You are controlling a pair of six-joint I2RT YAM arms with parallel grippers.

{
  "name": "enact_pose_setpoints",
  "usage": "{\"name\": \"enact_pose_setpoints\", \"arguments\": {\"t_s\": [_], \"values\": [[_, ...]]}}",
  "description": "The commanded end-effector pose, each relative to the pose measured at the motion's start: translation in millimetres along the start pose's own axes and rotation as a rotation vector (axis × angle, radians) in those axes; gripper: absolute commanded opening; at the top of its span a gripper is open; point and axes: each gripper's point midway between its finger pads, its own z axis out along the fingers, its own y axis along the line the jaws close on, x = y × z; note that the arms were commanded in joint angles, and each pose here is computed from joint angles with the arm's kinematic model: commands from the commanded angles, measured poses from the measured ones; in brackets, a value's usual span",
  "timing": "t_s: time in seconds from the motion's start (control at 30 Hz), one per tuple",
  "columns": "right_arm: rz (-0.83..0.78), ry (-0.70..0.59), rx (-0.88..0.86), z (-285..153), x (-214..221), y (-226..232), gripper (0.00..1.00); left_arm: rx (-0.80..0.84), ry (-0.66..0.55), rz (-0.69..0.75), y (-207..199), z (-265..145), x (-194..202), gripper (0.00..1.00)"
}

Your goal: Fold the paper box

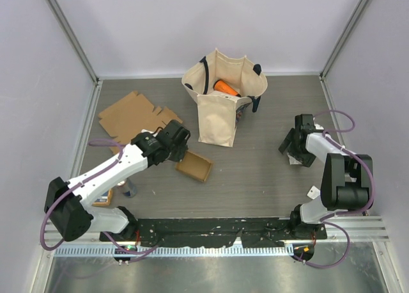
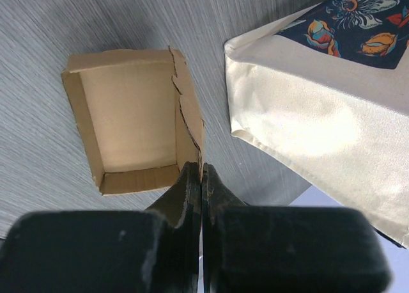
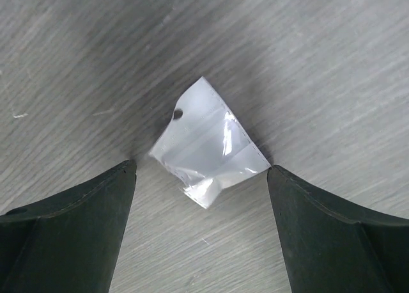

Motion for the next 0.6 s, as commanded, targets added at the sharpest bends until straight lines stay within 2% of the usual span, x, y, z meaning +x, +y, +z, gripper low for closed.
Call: {"name": "enact_pose_setpoints", "arguments": {"t_s": [0.0, 0.13, 0.33, 0.57], "values": [[-0.071, -0.033, -0.087, -1, -25, 23, 0.89, 0.029, -0.036, -0.18, -18, -3, -8, 0.0], [-0.145, -0.036, -0.103, 4, -29, 26, 0.9, 0.048, -0.048, -0.191, -22, -2, -10, 0.0], [-0.175, -0.015, -0.081, 15, -25, 23, 0.89, 0.092, -0.113, -0.176, -30, -6, -23, 0.0], [-0.059, 0.045, -0.057, 12, 3, 15, 0.77, 0.095, -0.117, -0.175, -28, -3, -23, 0.0]]}}
